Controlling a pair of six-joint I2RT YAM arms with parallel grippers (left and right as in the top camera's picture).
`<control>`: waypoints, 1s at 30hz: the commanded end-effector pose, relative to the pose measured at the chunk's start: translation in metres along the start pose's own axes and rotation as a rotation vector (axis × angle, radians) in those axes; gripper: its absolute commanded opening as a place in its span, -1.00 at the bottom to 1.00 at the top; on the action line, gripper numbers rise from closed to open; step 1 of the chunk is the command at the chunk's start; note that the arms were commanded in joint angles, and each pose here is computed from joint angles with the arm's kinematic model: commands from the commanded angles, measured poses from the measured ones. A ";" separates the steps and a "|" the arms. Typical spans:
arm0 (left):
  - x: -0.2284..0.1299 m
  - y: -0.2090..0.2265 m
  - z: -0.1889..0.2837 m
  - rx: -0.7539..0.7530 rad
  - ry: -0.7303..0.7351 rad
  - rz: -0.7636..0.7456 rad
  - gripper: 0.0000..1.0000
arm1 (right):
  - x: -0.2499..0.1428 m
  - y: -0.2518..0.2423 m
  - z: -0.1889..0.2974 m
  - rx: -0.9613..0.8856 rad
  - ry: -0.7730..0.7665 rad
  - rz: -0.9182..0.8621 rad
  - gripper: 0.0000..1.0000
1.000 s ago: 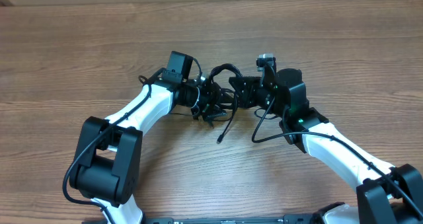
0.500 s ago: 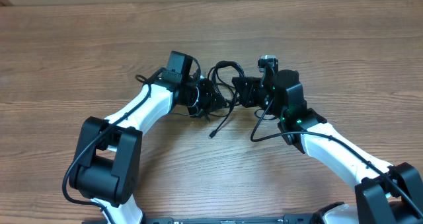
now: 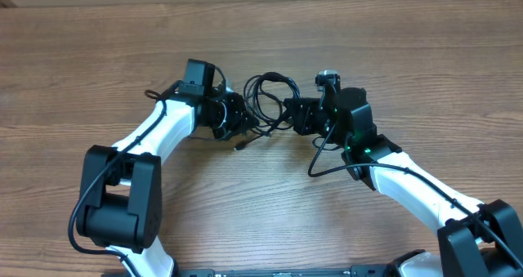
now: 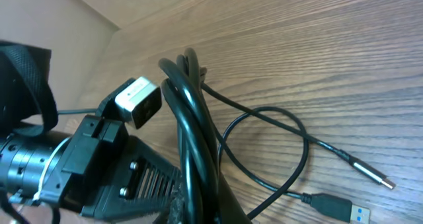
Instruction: Untangle cables
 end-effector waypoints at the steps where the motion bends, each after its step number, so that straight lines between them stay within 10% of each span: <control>1: 0.022 0.020 0.008 0.093 -0.119 -0.073 -0.88 | 0.017 -0.002 0.005 -0.005 -0.061 0.006 -0.93; 7: 0.045 0.037 0.015 0.218 -0.265 -0.100 -0.61 | 0.015 0.012 0.005 0.089 -0.040 0.014 -0.92; 21: 0.064 0.052 0.028 0.344 -0.343 -0.282 0.76 | 0.006 0.031 0.009 0.222 0.013 0.030 -0.93; 30: 0.044 0.017 0.056 -0.139 -0.063 -0.580 1.00 | 0.017 0.013 0.029 0.334 0.034 -0.108 -0.93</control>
Point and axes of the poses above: each gripper's point midway between its finger pads, its own z axis back along the fingers, its own y axis along the line the jaws close on, x = y × z, the point moved 2 cm from there along z, back along the fingers, and after that the axes turned 14 degrees about z, right-handed, at the moved point
